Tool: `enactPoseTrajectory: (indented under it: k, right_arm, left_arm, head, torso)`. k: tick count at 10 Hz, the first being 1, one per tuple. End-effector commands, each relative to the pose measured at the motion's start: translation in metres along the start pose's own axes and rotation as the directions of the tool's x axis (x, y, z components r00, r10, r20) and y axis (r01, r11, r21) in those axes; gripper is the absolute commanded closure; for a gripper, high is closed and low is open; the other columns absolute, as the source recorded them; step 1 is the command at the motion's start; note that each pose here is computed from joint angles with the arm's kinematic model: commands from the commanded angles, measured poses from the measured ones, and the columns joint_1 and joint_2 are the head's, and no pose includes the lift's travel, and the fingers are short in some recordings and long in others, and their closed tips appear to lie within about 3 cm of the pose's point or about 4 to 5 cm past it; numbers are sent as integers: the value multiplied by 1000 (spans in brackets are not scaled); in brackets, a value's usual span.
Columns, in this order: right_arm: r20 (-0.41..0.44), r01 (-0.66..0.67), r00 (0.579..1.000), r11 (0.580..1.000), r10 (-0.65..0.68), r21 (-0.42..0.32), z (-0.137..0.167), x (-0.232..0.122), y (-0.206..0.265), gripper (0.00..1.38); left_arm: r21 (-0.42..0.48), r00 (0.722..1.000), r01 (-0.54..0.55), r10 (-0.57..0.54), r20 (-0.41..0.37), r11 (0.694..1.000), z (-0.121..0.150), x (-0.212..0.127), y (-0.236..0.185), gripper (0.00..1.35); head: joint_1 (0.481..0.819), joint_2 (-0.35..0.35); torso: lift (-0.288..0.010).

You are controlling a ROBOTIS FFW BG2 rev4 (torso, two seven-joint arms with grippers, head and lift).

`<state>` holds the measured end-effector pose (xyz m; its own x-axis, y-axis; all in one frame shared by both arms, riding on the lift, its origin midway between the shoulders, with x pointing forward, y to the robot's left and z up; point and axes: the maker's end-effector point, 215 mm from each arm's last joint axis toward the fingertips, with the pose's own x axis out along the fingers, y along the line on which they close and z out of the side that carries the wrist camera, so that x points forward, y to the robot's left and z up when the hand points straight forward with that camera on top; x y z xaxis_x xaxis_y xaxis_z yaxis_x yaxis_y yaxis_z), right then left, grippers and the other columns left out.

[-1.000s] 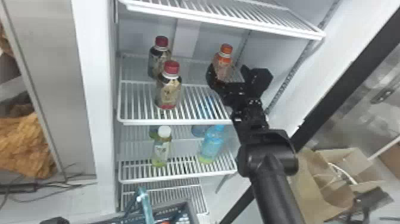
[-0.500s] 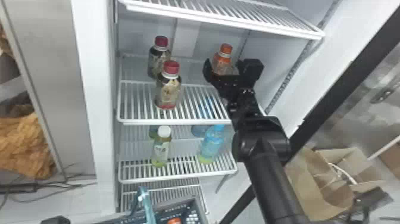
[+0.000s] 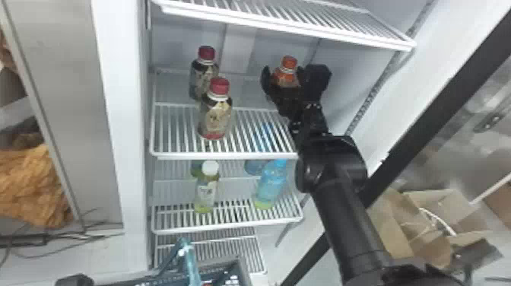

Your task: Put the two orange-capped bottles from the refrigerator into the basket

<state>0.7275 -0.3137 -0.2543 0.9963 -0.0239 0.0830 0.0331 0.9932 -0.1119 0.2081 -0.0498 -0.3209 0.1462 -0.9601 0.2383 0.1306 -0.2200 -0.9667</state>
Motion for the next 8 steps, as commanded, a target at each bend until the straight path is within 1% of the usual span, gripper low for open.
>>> enactPoseTrajectory:
  k: [1,3,5,6,7,8]
  right_arm:
    - [-25,5,1000,1000,-5,0,-10,-2,-1,883]
    - [-17,4,1000,1000,-4,-7,-9,-7,0,884]
    - [51,0,999,1000,1,-29,21,-20,0,884]
    - [84,-9,996,1000,11,-22,35,-33,-1,884]
    - [87,-48,995,999,48,1,40,-53,7,883]
    - [81,-70,994,998,69,6,41,-71,14,884]
  left_arm:
    - [-3,1000,2,-2,2,1000,0,0,0,1207]
    - [-4,1000,2,-2,0,1000,-1,0,0,1207]
    - [-4,1000,5,-5,3,1000,0,0,-1,1207]
    - [-3,1000,5,-5,2,1000,0,0,-1,1207]
    - [-2,1000,3,-3,13,1000,2,-2,0,1207]
    - [-4,1000,2,-2,17,1000,2,-3,0,1207]
  head:
    - [695,-350]
    - [695,-350]
    - [695,-350]
    - [695,-350]
    - [695,-350]
    - [695,-350]
  torso:
    - [-40]
    - [-40]
    - [-40]
    - [-40]
    - [-40]
    - [-40]
